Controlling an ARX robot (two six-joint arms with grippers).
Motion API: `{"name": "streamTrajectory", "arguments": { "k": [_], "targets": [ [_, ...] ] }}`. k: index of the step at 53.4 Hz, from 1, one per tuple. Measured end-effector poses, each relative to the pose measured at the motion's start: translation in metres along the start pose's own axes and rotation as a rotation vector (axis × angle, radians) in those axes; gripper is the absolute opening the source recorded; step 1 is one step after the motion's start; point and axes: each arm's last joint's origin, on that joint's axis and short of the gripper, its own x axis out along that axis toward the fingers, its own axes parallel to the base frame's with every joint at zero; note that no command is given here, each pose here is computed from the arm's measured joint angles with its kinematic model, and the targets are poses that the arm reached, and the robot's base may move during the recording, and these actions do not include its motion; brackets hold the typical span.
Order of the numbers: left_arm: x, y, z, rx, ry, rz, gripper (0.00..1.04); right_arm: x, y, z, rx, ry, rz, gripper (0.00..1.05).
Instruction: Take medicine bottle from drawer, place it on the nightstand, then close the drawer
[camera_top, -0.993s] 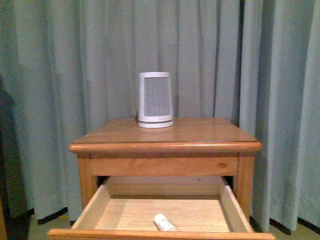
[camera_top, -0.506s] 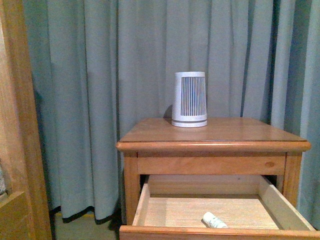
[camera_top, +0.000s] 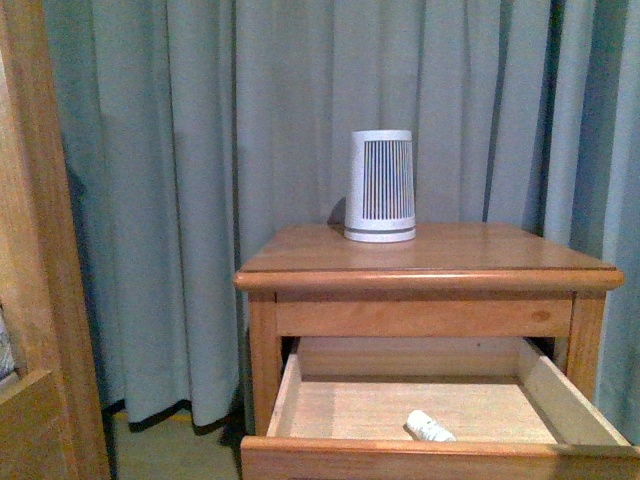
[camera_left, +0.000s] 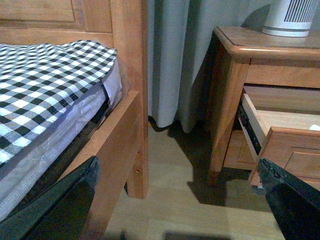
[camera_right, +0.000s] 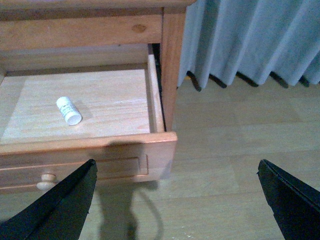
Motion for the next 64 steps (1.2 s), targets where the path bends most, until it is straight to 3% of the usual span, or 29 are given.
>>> {"name": "streamTrajectory", "arguments": {
  "k": [11,19,38,64],
  "targets": [
    [0.000,0.000,0.000,0.000,0.000,0.000,0.98,0.067,0.053,0.058,-0.061,0.017,0.055,0.98],
    [0.000,0.000,0.000,0.000,0.000,0.000,0.98,0.109,0.088,0.070,-0.111,0.080,0.094,0.98],
    [0.000,0.000,0.000,0.000,0.000,0.000,0.98,0.193,0.141,0.044,-0.143,0.226,0.139,0.98],
    [0.000,0.000,0.000,0.000,0.000,0.000,0.98,0.258,0.157,-0.007,-0.148,0.350,0.127,0.98]
  ]
}}
